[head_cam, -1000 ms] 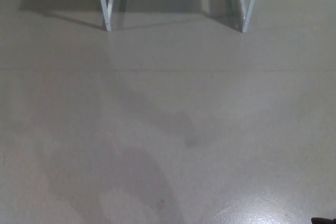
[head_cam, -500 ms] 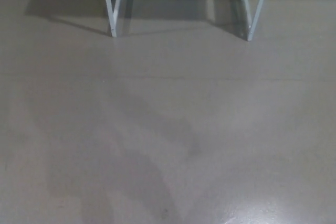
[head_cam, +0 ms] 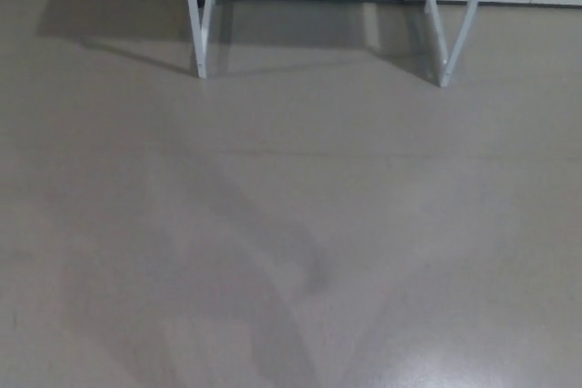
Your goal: The robot walk towards a table in front and pick up a black pencil case on the left hand side and put the pencil case into a small container on the right hand side
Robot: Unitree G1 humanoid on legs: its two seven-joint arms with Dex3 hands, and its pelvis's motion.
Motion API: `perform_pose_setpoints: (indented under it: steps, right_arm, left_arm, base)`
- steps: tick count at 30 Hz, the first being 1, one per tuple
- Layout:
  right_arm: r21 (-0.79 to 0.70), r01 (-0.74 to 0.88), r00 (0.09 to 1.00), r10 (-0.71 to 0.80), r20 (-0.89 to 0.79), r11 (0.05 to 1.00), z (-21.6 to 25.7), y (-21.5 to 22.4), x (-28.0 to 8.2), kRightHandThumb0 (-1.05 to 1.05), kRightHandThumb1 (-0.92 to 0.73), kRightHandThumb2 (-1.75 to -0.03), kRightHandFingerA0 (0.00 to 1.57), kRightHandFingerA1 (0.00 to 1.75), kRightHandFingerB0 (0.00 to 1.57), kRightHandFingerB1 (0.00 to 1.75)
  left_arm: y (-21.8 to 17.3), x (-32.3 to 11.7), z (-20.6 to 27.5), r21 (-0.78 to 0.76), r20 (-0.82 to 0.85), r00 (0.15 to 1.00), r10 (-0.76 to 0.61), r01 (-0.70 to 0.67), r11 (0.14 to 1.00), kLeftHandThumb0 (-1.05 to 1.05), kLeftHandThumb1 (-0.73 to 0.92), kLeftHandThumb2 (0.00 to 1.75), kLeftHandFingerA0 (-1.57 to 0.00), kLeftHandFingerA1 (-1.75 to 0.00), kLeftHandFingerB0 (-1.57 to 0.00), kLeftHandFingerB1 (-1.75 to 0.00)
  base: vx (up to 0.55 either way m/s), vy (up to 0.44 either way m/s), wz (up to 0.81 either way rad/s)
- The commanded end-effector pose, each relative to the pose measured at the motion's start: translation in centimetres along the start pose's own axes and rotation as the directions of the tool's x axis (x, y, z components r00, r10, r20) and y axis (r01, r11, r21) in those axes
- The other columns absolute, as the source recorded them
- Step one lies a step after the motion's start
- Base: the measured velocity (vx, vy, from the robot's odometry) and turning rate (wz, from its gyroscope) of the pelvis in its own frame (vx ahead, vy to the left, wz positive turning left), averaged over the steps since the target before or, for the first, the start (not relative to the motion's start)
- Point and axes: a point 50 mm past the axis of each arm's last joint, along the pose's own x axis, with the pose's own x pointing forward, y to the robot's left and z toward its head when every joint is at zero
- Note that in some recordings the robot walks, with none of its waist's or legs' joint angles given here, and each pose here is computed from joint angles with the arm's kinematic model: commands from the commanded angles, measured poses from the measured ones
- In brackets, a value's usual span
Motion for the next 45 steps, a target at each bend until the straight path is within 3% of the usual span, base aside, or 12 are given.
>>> perform_pose_setpoints:
  steps: [1, 24, 25, 27, 28, 31, 32, 35, 36, 39, 40, 45]
  right_arm:
    - [-0.018, 0.024, 1.0, -0.024, 0.008, 1.0, -0.3, -0.8, -0.3, -0.34, -0.63, -0.59, 0.56, 0.56, 0.31, 0.4]
    - [-0.028, 0.032, 0.999, -0.031, 0.04, 0.999, 1.2, -0.5, 0.5, -0.31, -0.64, -0.59, 0.56, 0.56, 0.32, 0.41]
    - [-0.029, 0.033, 0.999, -0.032, 0.044, 0.999, 1.2, -0.5, 0.5, -0.31, -0.64, -0.59, 0.57, 0.57, 0.33, 0.42]
    - [-0.027, 0.035, 0.998, -0.034, 0.048, 0.999, 1.4, -0.6, 0.6, -0.32, -0.64, -0.59, 0.57, 0.57, 0.33, 0.42]
    - [-0.025, 0.037, 0.998, -0.036, 0.05, 0.999, 1.5, -0.6, 0.7, -0.31, -0.64, -0.59, 0.57, 0.56, 0.32, 0.42]
    - [-0.018, 0.031, 0.998, -0.03, 0.054, 0.999, 1.6, -0.5, 0.7, -0.33, -0.65, -0.59, 0.56, 0.57, 0.32, 0.41]
    - [-0.02, 0.034, 0.998, -0.032, 0.061, 0.999, 1.8, -0.6, 0.8, -0.34, -0.65, -0.59, 0.58, 0.58, 0.32, 0.42]
    - [-0.029, 0.035, 0.997, -0.033, 0.064, 0.999, 2.1, -0.6, 0.9, -0.34, -0.64, -0.59, 0.59, 0.59, 0.33, 0.42]
    - [-0.031, 0.035, 0.997, -0.033, 0.066, 0.999, 2.2, -0.5, 1.0, -0.35, -0.64, -0.59, 0.59, 0.6, 0.33, 0.42]
    - [-0.038, 0.034, 0.998, -0.031, 0.06, 0.999, 2.4, -0.6, 1.2, -0.35, -0.65, -0.59, 0.58, 0.57, 0.33, 0.41]
    - [-0.039, 0.033, 0.998, -0.031, 0.061, 0.999, 2.4, -0.5, 1.2, -0.34, -0.64, -0.59, 0.58, 0.57, 0.33, 0.41]
    - [-0.051, 0.031, 0.997, -0.028, 0.066, 0.998, 2.4, -0.4, 1.2, -0.35, -0.64, -0.59, 0.57, 0.59, 0.34, 0.42]
  left_arm:
    - [0.2, -0.1, 0.2, 0.044, 0.029, 1.0, -0.01, 0.009, 0.999, -0.44, 0.42, 0.65, -0.29, -0.43, -0.2, -0.37]
    - [0.9, 0.3, 1.5, 0.057, 0.065, 0.998, 0.004, -0.008, 0.998, -0.34, 0.52, 0.56, -0.4, -0.38, -0.24, -0.31]
    - [0.8, 0.2, 1.6, 0.061, 0.072, 0.997, 0.002, -0.006, 0.998, -0.26, 0.36, 0.85, -0.31, -0.57, -0.1, -0.47]
    - [0.9, 0.5, 2.0, 0.077, 0.07, 0.997, 0.01, -0.015, 0.997, -0.26, 0.35, 0.85, -0.32, -0.58, -0.11, -0.48]
    - [0.9, 0.5, 2.1, 0.068, 0.075, 0.997, 0.008, -0.013, 0.998, -0.35, 0.5, 0.55, -0.45, -0.38, -0.25, -0.31]
    - [1.0, 0.5, 2.2, 0.071, 0.08, 0.997, 0.008, -0.013, 0.997, -0.34, 0.5, 0.55, -0.43, -0.37, -0.25, -0.31]
    - [0.9, 0.5, 2.3, 0.068, 0.085, 0.996, 0.007, -0.012, 0.998, -0.25, 0.35, 0.85, -0.32, -0.57, -0.11, -0.48]
    - [1.0, 0.5, 2.5, 0.071, 0.091, 0.996, 0.004, -0.01, 0.997, -0.36, 0.5, 0.55, -0.43, -0.37, -0.24, -0.31]
    - [1.1, 0.5, 2.5, 0.076, 0.094, 0.996, -0.001, -0.006, 0.997, -0.26, 0.35, 0.85, -0.31, -0.57, -0.09, -0.47]
    - [1.1, 0.6, 2.7, 0.065, 0.092, 0.996, 0.008, -0.014, 0.998, -0.26, 0.34, 0.84, -0.32, -0.57, -0.1, -0.48]
    - [1.1, 0.6, 2.7, 0.064, 0.094, 0.996, 0.007, -0.013, 0.998, -0.36, 0.5, 0.55, -0.45, -0.38, -0.24, -0.31]
    - [1.1, 0.5, 2.6, 0.066, 0.098, 0.995, 0.015, -0.021, 0.998, -0.37, 0.5, 0.55, -0.48, -0.39, -0.25, -0.31]
  base:
    - [0.18, -0.193, 0.04]
    - [0.1, -0.026, 0.0]
    - [0.12, 0.008, 0.1]
    - [0.14, -0.066, 0.15]
    - [0.08, -0.121, 0.04]
    - [0.07, -0.129, 0.42]
    - [0.08, -0.118, -0.06]
    - [0.03, -0.016, -0.02]
    - [0.11, 0.045, -0.02]
    - [0.13, 0.123, -0.05]
    - [0.24, 0.249, 1.82]
    - [0.18, 0.147, -0.11]
